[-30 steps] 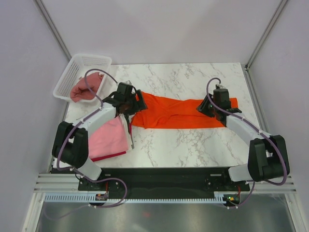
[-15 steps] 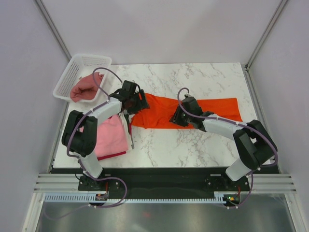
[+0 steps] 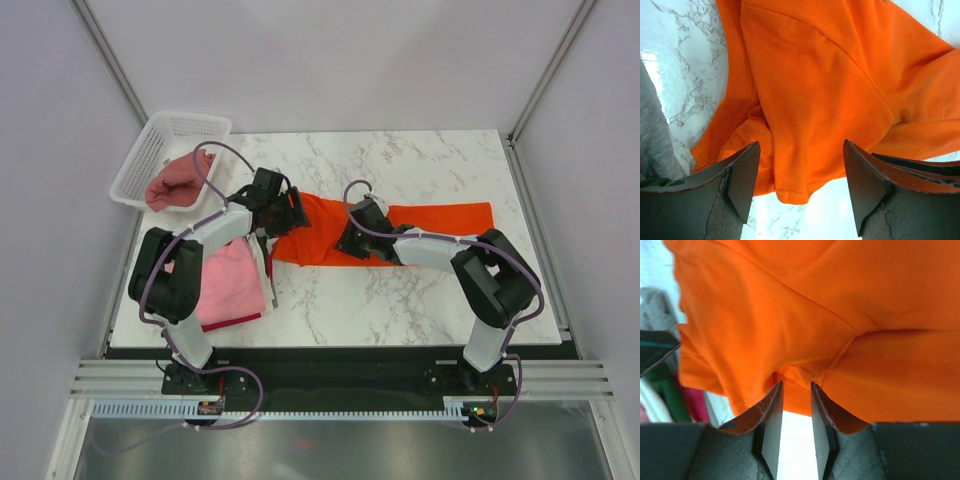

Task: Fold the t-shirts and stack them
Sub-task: Fold the tshirt

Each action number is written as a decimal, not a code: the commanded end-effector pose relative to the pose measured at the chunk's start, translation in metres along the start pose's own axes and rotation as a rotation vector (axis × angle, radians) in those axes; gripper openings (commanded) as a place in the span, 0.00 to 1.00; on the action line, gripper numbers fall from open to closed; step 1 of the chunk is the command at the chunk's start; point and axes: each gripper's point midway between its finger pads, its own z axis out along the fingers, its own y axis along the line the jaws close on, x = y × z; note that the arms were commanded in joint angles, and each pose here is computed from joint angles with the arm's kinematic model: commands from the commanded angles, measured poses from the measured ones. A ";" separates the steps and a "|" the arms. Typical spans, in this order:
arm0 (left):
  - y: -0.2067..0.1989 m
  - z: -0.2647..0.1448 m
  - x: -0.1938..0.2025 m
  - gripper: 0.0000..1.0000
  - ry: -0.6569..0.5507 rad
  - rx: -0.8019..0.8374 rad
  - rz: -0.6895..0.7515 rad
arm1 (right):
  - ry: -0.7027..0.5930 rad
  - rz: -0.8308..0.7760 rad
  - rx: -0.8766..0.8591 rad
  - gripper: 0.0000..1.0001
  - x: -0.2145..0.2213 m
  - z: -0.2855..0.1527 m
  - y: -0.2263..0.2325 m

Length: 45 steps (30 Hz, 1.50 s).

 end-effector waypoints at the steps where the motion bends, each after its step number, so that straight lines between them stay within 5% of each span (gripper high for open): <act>1: -0.009 -0.006 -0.004 0.74 -0.019 0.054 0.044 | -0.048 0.021 0.042 0.37 -0.009 0.004 0.002; 16: -0.007 0.000 0.004 0.73 -0.001 0.048 0.049 | -0.022 0.005 0.078 0.36 0.005 0.018 -0.003; 24: -0.004 0.004 0.006 0.70 0.008 0.040 0.055 | -0.056 0.003 0.099 0.01 -0.003 0.010 -0.005; 45: -0.002 -0.001 0.003 0.70 -0.009 0.022 0.067 | -0.022 -0.016 0.118 0.07 0.003 -0.023 -0.016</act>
